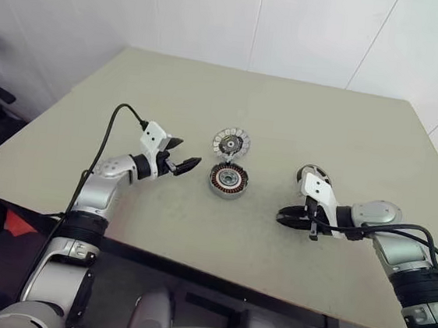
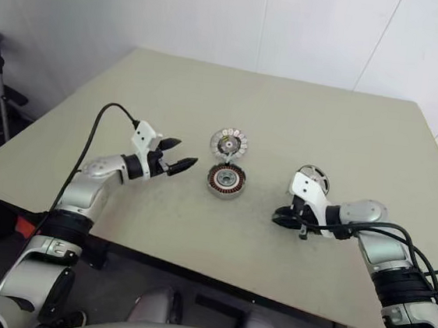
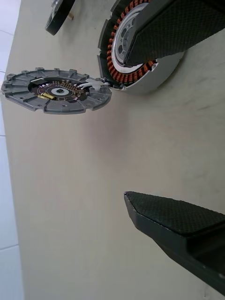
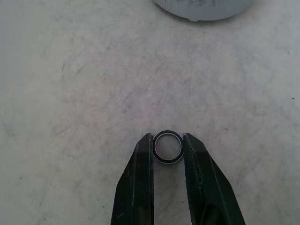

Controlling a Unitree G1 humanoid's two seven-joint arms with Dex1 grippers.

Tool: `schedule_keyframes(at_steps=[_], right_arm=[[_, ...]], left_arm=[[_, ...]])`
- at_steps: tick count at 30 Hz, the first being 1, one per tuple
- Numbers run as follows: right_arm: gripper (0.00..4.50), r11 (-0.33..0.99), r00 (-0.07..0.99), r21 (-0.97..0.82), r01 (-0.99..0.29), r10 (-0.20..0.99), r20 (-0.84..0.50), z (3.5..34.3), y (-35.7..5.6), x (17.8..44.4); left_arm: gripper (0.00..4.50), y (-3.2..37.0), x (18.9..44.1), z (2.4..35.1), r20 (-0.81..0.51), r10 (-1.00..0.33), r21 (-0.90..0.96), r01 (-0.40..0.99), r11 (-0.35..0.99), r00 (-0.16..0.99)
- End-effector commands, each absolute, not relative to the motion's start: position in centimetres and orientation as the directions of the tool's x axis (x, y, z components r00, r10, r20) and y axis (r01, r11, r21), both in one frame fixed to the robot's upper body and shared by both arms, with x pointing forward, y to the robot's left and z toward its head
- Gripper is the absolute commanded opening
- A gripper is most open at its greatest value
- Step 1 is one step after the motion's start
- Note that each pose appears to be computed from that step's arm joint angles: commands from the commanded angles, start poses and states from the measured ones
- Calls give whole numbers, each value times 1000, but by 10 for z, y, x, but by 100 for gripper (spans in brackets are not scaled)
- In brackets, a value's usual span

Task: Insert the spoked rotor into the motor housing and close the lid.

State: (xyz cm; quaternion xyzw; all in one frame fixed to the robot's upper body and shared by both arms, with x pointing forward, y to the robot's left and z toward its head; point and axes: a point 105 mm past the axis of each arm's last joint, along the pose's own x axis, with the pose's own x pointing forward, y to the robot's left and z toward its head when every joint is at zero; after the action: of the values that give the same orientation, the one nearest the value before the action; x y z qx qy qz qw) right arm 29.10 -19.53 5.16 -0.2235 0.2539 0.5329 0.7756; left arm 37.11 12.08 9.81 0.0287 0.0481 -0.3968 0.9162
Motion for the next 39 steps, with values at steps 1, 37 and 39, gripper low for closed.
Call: schedule_keyframes(at_steps=[1, 37, 39], right_arm=[[60, 337, 319, -101, -936, 690, -650, 52, -201, 295], [60, 382, 441, -240, -892, 622, -647, 67, -219, 334], [60, 388, 448, -245, -888, 618, -646, 65, -215, 339]], left_arm=[[450, 121, 375, 113, -78, -729, 54, 733, 678, 680], [450, 120, 375, 109, -85, -726, 52, 731, 680, 682], [450, 120, 374, 108, -87, -726, 53, 731, 681, 682]])
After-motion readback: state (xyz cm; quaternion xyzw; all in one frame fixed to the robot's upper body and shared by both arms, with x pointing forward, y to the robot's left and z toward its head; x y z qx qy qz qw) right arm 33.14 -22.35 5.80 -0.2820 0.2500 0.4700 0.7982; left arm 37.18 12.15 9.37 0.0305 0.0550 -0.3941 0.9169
